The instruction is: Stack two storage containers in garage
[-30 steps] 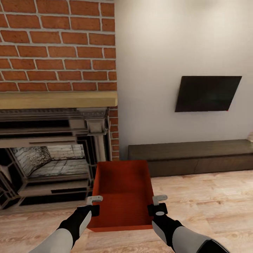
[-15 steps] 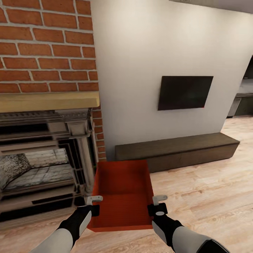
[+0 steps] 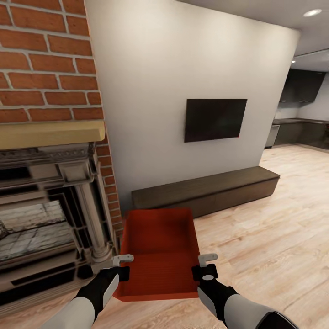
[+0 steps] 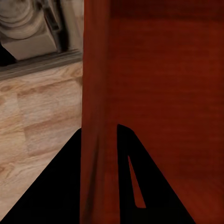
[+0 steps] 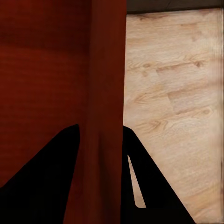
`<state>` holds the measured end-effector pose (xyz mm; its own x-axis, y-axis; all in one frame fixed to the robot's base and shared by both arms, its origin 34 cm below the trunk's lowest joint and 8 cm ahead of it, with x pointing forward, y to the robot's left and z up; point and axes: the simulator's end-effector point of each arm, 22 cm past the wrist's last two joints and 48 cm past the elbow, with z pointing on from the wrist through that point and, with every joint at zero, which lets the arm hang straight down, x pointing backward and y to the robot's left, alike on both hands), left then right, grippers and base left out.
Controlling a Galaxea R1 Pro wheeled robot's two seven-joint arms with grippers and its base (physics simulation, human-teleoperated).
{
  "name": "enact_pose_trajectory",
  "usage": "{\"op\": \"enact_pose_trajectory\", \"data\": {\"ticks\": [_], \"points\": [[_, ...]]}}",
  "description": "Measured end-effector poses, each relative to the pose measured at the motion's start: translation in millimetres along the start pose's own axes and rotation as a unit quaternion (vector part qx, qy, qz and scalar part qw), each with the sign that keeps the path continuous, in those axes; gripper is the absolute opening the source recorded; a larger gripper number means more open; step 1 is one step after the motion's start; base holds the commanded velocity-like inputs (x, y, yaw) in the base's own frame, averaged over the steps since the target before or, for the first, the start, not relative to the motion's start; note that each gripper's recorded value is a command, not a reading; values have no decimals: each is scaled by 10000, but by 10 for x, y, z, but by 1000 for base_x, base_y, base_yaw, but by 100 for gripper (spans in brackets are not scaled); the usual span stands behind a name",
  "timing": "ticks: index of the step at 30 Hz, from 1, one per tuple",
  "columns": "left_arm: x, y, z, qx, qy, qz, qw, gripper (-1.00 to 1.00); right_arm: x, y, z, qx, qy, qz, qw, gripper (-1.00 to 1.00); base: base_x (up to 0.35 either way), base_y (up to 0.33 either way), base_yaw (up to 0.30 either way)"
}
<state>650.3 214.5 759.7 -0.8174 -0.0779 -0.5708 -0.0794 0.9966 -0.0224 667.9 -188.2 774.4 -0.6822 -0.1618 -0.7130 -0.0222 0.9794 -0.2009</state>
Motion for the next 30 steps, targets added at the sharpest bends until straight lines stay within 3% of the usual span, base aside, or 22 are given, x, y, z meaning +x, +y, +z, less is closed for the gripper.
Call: {"op": "enact_pose_trajectory", "data": {"ticks": [30], "points": [[0,0,0,0,0,0,10000,-100,0,0,0,0,0,0,10000,-100,0,0,-287]]}}
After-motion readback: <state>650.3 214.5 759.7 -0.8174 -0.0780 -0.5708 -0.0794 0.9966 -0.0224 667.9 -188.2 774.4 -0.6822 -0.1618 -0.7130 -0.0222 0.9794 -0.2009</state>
